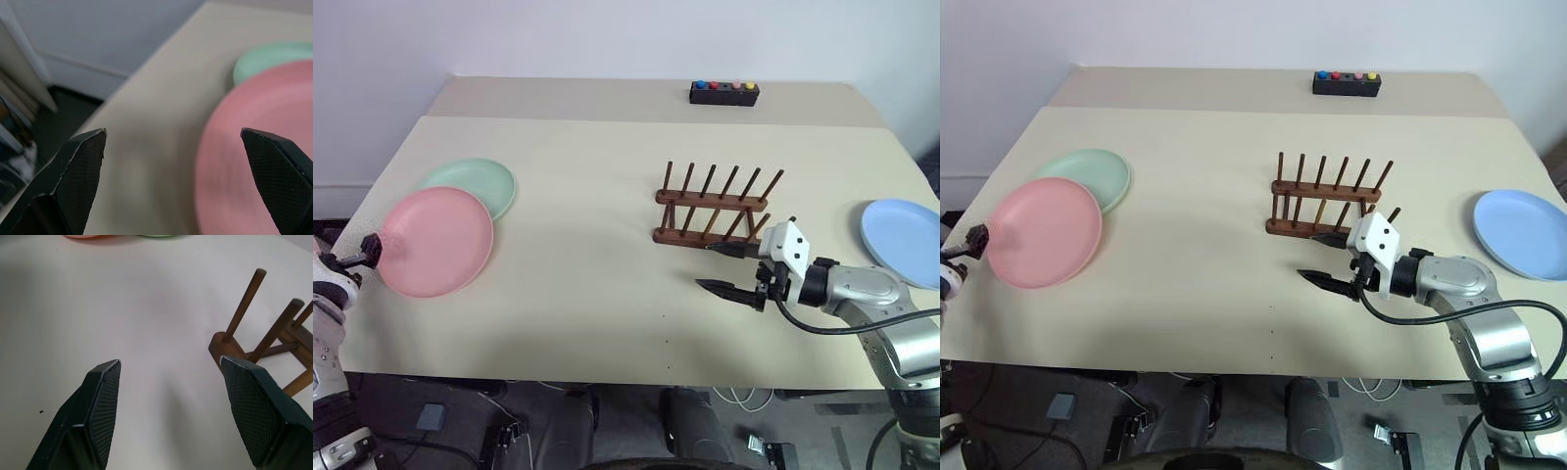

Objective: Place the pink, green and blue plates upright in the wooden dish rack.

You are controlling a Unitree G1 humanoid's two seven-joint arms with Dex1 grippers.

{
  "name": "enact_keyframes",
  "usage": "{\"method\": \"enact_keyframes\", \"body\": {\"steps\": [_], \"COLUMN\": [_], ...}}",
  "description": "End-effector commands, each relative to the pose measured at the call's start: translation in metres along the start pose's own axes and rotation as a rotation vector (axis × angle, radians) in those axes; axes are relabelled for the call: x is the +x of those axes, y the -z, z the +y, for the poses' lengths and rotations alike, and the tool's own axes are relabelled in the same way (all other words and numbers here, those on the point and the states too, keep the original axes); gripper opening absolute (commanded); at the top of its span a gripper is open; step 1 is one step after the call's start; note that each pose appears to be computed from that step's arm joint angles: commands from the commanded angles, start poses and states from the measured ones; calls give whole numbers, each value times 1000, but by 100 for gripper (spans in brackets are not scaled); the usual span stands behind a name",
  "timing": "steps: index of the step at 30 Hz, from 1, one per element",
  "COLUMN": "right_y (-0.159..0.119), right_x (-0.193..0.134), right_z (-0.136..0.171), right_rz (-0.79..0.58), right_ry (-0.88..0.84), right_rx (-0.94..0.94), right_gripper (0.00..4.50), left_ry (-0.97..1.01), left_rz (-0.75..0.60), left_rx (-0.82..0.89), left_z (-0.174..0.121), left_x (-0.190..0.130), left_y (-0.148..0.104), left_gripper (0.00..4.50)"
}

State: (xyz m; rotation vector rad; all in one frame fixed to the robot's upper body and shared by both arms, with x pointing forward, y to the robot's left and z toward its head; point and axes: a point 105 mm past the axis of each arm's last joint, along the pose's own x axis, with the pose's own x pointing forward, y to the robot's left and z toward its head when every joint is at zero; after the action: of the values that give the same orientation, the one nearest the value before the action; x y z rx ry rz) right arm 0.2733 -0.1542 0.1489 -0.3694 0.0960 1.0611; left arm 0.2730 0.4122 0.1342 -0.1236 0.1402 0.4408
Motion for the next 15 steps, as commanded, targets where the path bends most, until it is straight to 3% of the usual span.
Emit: {"method": "enact_keyframes", "body": {"steps": [1,5,7,10,15], "right_y": [-9,-9,-8,-7,-7], "right_x": [2,2,1,0,0], "right_z": [-1,-1,-1,-1,-1], "right_rz": [-36,-41,-41,-40,-42], "right_ry": [3,10,14,21,25], "right_rx": [-41,-45,-46,-48,-50], "right_gripper": [329,329,335,335,335], "left_ry": [57,54,43,63,119], "left_rz": [41,77,85,69,6], "left_rx": [-41,-93,-112,-144,-173], "left_z": [-9,-8,-6,-7,-10], "left_x": [-3,-2,-1,-1,-5], "left_y": [7,19,24,25,21], "left_gripper": [450,450,398,269,3]}}
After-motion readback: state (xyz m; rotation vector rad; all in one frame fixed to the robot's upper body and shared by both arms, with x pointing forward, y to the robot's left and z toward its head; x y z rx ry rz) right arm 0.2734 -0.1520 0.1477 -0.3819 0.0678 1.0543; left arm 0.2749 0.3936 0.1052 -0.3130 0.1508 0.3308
